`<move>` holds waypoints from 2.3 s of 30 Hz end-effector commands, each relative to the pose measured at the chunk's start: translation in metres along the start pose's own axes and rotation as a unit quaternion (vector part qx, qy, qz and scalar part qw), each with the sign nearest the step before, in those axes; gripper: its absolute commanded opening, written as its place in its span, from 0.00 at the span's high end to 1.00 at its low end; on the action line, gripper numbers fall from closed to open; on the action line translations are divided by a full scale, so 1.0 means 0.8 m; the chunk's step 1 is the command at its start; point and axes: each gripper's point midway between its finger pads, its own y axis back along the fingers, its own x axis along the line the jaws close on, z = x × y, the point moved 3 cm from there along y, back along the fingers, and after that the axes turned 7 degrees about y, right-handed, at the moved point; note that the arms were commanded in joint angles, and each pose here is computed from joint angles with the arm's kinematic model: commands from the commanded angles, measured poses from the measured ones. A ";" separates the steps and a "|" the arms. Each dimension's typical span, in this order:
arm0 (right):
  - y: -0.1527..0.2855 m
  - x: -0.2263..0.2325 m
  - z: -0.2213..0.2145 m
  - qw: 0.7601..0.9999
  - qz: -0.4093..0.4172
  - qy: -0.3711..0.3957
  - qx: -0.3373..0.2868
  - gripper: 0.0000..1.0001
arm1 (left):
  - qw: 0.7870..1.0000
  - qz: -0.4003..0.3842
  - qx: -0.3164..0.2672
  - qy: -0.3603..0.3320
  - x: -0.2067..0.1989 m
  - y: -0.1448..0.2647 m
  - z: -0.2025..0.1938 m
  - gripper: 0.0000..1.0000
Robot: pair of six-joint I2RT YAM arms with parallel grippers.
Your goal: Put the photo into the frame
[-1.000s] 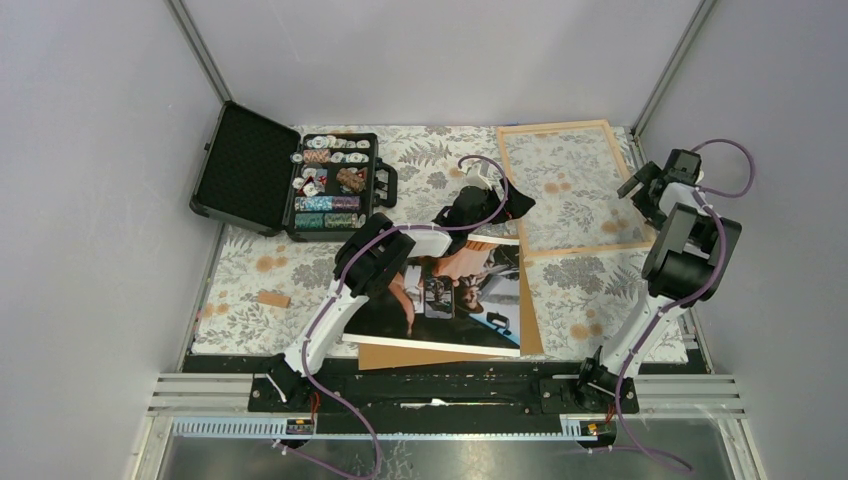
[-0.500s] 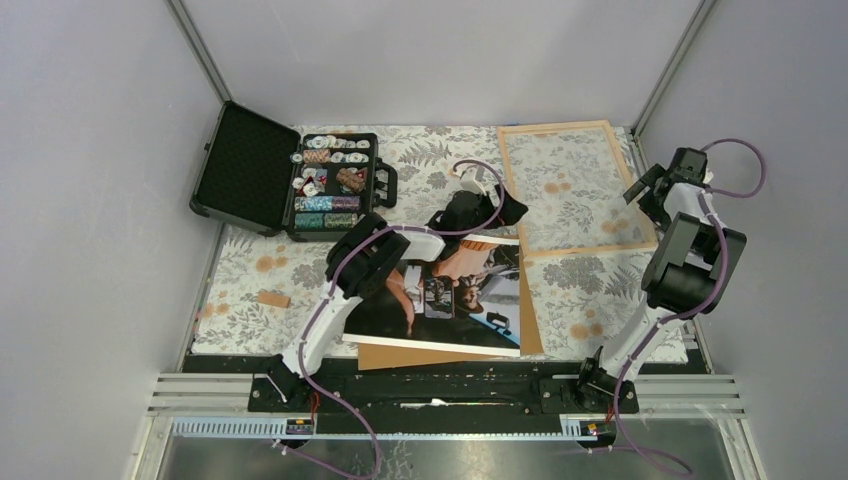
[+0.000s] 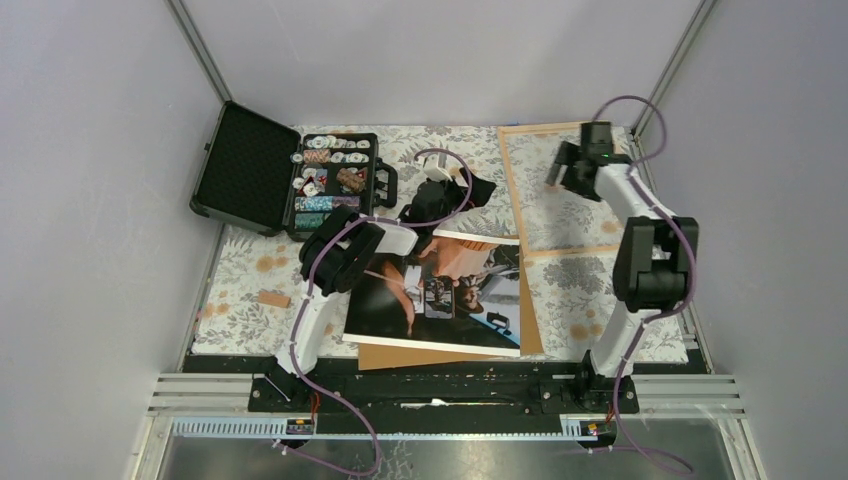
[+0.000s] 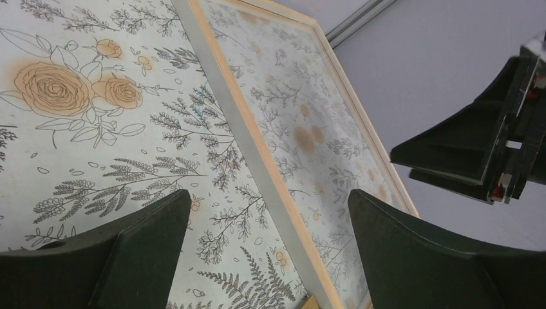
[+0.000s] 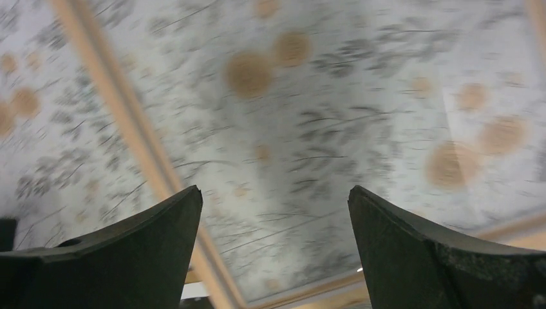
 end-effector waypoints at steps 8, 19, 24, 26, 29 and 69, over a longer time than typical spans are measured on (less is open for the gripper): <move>-0.015 0.128 -0.058 0.987 0.066 0.139 0.052 0.26 | 0.997 -0.017 -0.046 0.055 -0.021 -0.009 0.031 0.06; -0.026 0.150 -0.094 0.975 0.061 0.199 0.075 0.52 | 0.994 0.001 -0.041 0.098 0.011 -0.010 0.031 0.08; -0.033 0.157 -0.105 0.970 0.054 0.219 0.086 0.50 | 0.992 -0.001 -0.035 0.121 0.020 -0.017 0.024 0.08; -0.037 0.157 -0.108 0.969 0.046 0.224 0.090 0.52 | 0.991 -0.006 -0.017 0.130 0.022 -0.020 0.014 0.08; -0.039 0.158 -0.110 0.968 0.044 0.228 0.093 0.59 | 0.990 -0.007 -0.010 0.144 0.025 -0.023 0.008 0.08; 0.031 0.119 -0.013 0.978 0.039 0.201 -0.029 1.00 | 0.960 -0.088 0.057 0.261 0.002 -0.067 -0.059 0.05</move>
